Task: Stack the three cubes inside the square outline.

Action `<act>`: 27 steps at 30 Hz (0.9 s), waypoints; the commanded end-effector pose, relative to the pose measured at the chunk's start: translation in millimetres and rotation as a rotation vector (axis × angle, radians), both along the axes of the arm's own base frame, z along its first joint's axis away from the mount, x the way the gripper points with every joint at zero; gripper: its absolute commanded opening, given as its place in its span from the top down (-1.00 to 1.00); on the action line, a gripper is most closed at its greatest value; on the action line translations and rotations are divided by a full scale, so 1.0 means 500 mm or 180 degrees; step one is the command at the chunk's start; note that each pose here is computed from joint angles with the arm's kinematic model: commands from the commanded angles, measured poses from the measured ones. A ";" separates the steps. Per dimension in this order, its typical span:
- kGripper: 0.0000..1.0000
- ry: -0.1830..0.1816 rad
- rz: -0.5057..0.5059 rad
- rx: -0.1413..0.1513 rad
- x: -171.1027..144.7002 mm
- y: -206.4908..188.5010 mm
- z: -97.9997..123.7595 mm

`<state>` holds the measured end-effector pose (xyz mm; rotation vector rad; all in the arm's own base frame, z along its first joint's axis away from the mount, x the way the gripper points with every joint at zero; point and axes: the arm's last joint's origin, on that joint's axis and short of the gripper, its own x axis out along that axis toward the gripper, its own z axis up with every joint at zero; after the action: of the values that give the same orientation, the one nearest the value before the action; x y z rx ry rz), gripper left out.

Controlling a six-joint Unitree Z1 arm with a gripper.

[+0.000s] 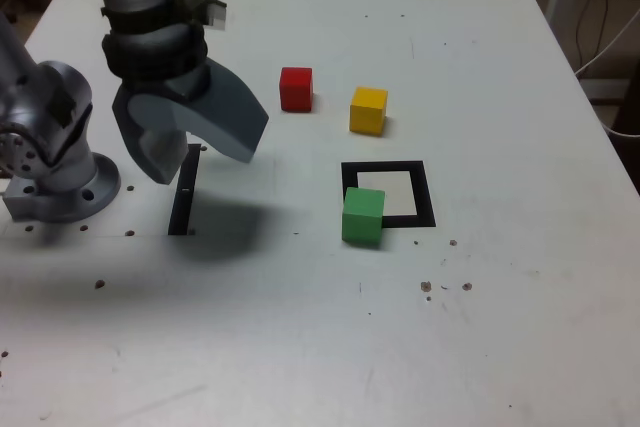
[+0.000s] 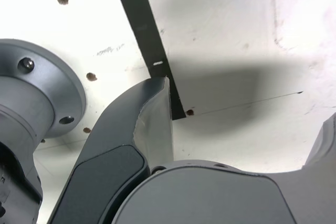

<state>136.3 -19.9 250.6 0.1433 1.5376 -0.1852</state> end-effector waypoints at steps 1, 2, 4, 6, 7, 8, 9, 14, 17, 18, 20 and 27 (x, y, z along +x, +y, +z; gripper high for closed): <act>-0.99 0.0045 0.0008 -0.0012 -0.001 0.000 -0.003; -0.99 0.0056 0.0008 -0.0019 -0.001 0.000 -0.004; -0.99 0.0071 0.0007 -0.0027 -0.002 -0.001 -0.006; -0.99 0.0083 0.0008 -0.0025 -0.001 -0.001 -0.007; -0.99 0.0090 0.0008 -0.0023 0.000 -0.001 -0.008; -0.99 0.0099 0.0008 -0.0022 0.000 -0.001 -0.008; -0.99 0.0107 0.0008 -0.0021 0.001 -0.001 -0.009; -0.99 0.0108 0.0059 -0.0021 0.008 0.003 -0.002; -0.99 0.0127 0.0183 -0.0028 0.017 0.019 0.018; -0.99 0.0153 0.0232 -0.0031 0.021 0.028 0.026; -0.99 0.0241 0.0331 -0.0043 0.030 0.047 0.042; -0.99 0.0378 0.0580 -0.0009 0.089 0.131 0.094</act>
<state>173.0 36.9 290.7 -0.0083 1.6866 -0.0909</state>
